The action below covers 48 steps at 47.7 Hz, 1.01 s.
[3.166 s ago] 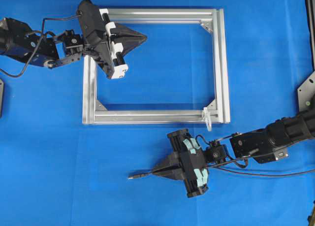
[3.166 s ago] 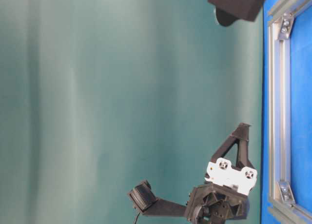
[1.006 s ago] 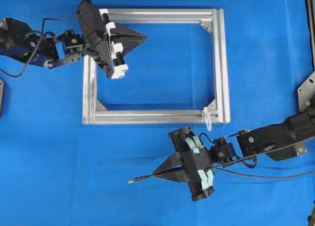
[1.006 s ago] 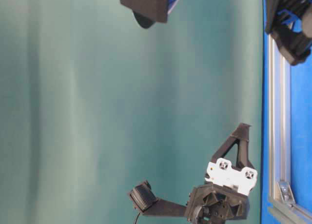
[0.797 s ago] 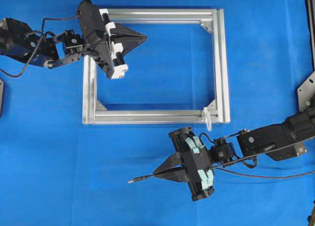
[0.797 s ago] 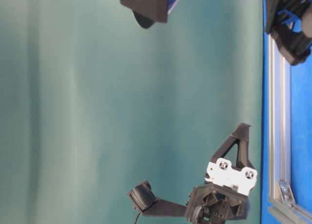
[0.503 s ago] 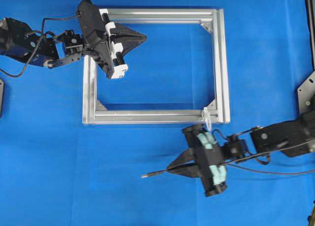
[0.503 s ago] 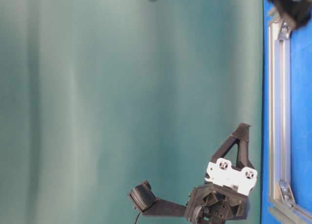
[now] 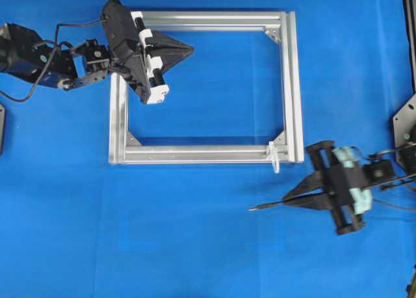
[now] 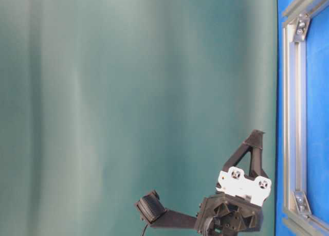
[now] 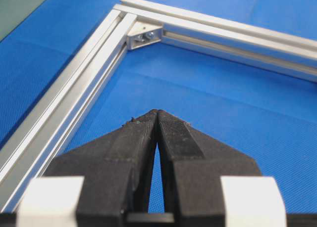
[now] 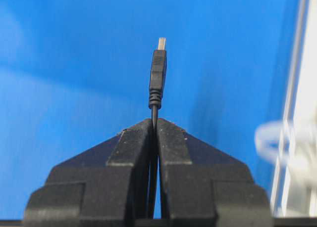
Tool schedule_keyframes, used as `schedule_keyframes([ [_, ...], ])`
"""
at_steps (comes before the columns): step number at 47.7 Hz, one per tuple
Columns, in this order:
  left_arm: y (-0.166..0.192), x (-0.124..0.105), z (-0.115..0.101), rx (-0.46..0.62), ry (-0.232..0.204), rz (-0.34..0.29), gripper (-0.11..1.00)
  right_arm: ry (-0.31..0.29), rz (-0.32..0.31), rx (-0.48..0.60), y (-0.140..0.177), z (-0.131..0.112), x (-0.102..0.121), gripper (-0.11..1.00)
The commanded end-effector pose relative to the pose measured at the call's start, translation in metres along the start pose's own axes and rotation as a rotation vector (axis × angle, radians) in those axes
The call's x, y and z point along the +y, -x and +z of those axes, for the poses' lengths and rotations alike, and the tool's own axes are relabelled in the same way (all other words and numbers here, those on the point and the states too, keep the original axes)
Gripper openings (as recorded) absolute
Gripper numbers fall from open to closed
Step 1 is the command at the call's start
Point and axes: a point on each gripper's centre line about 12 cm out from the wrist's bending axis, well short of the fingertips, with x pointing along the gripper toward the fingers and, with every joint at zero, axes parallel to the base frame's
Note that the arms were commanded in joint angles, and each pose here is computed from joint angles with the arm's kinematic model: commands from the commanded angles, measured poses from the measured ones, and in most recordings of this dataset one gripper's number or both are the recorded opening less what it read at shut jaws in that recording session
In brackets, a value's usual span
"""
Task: Insert the wire through the string loop located on the right side.
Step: 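Move the right gripper with the cable plug toward the white zip-tie loop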
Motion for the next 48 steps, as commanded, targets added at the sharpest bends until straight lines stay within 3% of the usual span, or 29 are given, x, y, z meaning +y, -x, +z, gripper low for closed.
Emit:
schedule_keyframes([
  [1, 0.003, 0.000, 0.016, -0.049, 0.001, -0.003, 0.00, -0.006, 0.008, -0.029, 0.016, -0.001, -0.001, -0.04],
  [13, 0.003, 0.000, 0.016, -0.046, 0.000, -0.002, 0.00, -0.010, 0.015, -0.026, 0.048, -0.016, -0.007, -0.04],
  [28, 0.003, 0.000, 0.016, -0.047, 0.000, -0.002, 0.00, -0.009, 0.017, -0.026, 0.059, -0.021, -0.009, -0.04],
  [48, 0.003, -0.003, 0.016, -0.047, -0.003, -0.010, 0.00, -0.036, -0.109, -0.077, 0.066, -0.016, -0.039, -0.04],
])
